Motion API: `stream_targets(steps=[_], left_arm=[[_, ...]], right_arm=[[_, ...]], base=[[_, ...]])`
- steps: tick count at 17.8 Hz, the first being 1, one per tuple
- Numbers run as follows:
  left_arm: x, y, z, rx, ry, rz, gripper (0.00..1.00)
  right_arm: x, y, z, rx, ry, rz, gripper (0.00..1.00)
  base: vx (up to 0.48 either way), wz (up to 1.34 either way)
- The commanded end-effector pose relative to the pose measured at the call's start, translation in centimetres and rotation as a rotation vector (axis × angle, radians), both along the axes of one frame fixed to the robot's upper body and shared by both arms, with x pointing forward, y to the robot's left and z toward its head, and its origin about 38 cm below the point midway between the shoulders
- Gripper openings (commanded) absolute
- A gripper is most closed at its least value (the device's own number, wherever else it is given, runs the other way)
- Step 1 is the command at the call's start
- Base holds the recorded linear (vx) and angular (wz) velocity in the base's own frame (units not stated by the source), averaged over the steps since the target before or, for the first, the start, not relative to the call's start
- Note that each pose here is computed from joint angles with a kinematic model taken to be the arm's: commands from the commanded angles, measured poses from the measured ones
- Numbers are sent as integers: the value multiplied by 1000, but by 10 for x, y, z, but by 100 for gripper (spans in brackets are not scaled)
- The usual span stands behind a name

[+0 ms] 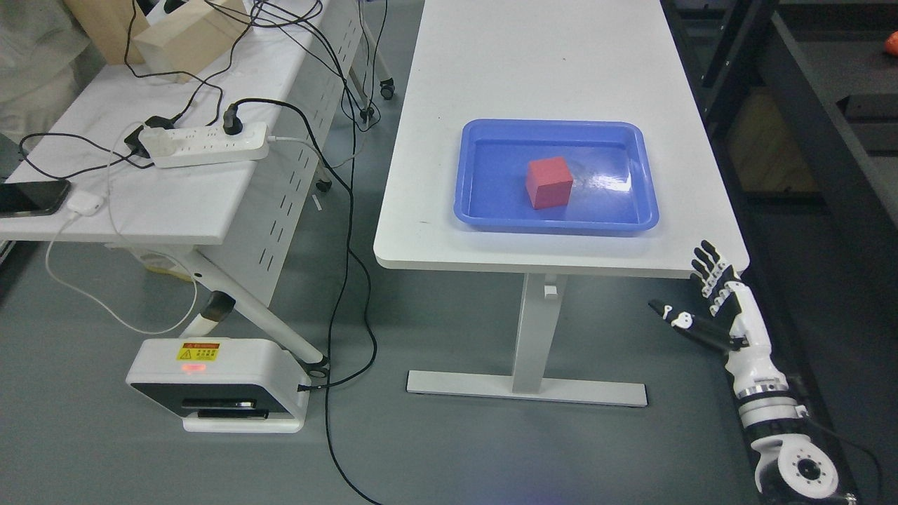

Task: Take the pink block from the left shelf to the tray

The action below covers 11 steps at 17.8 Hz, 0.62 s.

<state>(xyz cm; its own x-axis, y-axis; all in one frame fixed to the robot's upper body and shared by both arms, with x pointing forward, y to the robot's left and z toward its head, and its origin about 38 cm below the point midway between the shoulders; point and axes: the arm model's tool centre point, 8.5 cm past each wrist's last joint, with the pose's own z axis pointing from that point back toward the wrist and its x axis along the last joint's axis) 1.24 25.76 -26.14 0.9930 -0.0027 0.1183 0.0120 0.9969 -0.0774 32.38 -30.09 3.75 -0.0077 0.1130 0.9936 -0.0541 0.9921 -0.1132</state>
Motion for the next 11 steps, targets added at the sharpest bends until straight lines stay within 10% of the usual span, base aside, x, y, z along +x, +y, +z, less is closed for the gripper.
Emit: stream_targets(steps=[1,11], left_arm=[[-7,11,0,16,3,0,100],[-7,11,1,16,1,0,100]], right_arm=[[-1,1,-3,10,8,-4,100],[0,1,-3,11,7,-2,100]], base=[[-100,0],[-42,0]])
